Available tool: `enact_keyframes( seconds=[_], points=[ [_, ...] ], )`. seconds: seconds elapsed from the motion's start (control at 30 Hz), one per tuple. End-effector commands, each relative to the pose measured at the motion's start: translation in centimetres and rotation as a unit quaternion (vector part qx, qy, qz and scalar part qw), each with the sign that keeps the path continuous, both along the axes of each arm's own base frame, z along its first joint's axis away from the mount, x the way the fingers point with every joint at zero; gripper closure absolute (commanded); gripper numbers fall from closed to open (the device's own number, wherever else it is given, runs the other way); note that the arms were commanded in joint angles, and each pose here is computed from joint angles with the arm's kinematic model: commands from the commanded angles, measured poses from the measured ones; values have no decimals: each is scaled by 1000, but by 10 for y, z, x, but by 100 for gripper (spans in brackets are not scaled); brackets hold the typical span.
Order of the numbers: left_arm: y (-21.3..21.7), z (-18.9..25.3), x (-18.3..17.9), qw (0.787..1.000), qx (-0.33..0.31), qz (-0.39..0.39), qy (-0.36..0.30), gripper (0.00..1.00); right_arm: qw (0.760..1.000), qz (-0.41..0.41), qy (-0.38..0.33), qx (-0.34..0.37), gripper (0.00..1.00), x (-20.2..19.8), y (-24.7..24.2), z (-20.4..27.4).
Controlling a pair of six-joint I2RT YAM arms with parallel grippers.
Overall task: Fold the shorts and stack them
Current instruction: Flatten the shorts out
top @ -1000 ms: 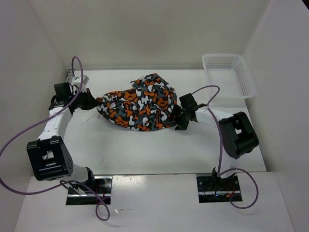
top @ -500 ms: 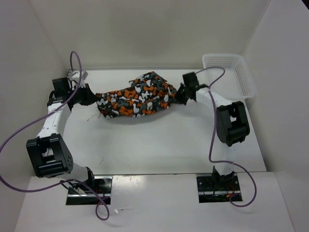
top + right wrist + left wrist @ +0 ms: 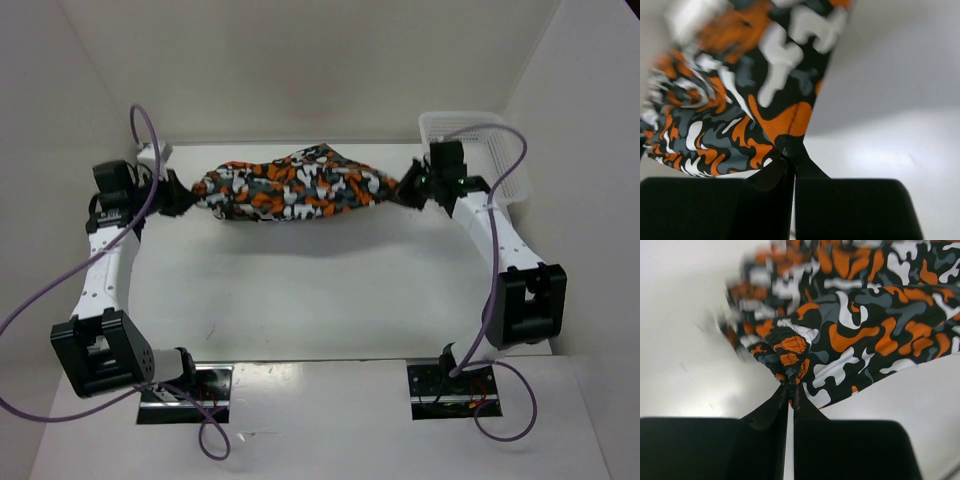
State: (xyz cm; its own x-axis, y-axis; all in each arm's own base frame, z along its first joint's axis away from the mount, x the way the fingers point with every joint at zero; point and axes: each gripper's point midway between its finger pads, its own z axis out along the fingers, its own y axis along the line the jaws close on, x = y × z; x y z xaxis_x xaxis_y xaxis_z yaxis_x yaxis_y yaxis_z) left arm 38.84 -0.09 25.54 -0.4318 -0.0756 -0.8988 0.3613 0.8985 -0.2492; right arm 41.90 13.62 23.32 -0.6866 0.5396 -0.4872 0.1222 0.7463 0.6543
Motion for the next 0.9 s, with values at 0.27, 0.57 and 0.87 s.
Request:
enact_keyframes(
  seconds=[0.27, 0.57, 0.87],
  points=[
    [-1, -123, -94, 975, -19, 60, 215, 7, 984, -82, 143, -64, 21, -81, -48, -110],
    [-13, -156, -143, 965, -11, 68, 253, 26, 974, -122, 188, -29, 28, -151, -49, -144],
    [-20, -207, -158, 950, -23, 59, 307, 11, 971, -133, 199, 21, 28, -173, -27, -151]
  ],
)
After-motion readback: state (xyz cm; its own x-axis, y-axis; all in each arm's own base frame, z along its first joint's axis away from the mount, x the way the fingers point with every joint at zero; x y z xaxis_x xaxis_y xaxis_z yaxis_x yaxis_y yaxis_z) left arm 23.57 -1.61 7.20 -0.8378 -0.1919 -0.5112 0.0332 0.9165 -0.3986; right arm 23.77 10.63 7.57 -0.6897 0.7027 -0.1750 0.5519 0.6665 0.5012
